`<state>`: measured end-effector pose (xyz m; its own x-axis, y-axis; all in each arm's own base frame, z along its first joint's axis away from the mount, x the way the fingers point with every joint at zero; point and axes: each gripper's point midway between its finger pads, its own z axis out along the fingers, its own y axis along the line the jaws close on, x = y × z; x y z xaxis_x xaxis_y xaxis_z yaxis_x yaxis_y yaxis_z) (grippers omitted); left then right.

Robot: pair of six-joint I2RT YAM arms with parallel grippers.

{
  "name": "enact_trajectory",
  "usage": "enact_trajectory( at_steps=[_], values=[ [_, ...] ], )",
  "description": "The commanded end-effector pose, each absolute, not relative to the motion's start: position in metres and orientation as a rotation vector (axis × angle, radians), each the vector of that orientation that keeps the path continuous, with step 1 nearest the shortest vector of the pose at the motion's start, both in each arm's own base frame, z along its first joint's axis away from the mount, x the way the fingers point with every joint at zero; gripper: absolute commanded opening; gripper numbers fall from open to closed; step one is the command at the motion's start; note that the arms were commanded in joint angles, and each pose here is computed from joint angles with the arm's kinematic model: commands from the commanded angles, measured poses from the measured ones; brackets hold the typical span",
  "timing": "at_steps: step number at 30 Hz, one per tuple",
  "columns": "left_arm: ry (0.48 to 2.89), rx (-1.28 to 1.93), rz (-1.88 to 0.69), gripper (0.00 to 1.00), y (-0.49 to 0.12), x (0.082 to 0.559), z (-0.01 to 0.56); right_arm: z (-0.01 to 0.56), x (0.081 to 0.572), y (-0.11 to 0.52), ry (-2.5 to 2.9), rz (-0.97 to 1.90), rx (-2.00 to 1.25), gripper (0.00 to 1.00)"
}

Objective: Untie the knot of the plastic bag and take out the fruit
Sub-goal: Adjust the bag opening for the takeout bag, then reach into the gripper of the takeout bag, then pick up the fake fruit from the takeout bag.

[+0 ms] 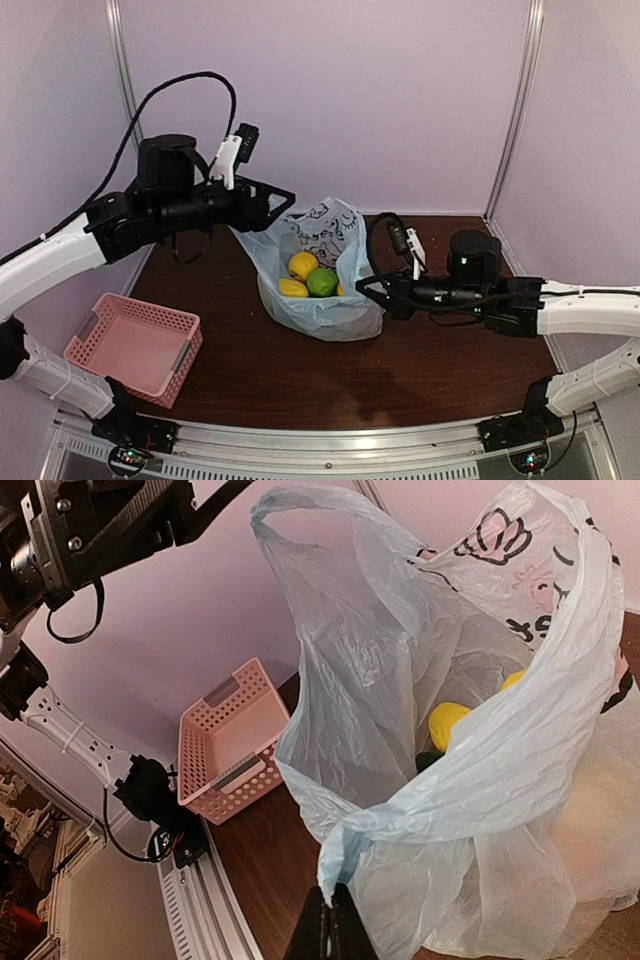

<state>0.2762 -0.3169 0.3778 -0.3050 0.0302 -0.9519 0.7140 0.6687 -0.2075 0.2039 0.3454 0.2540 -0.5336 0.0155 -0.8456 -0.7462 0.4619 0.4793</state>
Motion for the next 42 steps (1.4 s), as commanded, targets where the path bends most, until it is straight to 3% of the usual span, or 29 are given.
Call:
enact_trajectory(
  at_steps=[1,3,12,28,42],
  values=[
    [1.845,0.82,-0.881,0.61,-0.38,0.266,0.334,0.259,0.211,0.335,1.853,1.121,-0.531,0.0],
    [1.919,0.837,-0.874,0.53,-0.391,0.273,0.312,0.261,0.211,0.332,1.846,1.121,-0.516,0.0],
    [2.197,0.91,-0.625,0.44,-0.392,0.301,0.204,0.268,0.211,0.323,1.827,1.1,-0.498,0.0],
    [2.329,1.294,-0.489,0.45,-0.373,0.313,0.101,0.274,0.21,0.315,1.806,1.1,-0.473,0.0],
    [2.392,1.408,-0.393,0.54,-0.348,0.296,0.062,0.273,0.211,0.317,1.804,1.102,-0.473,0.0]
  ],
)
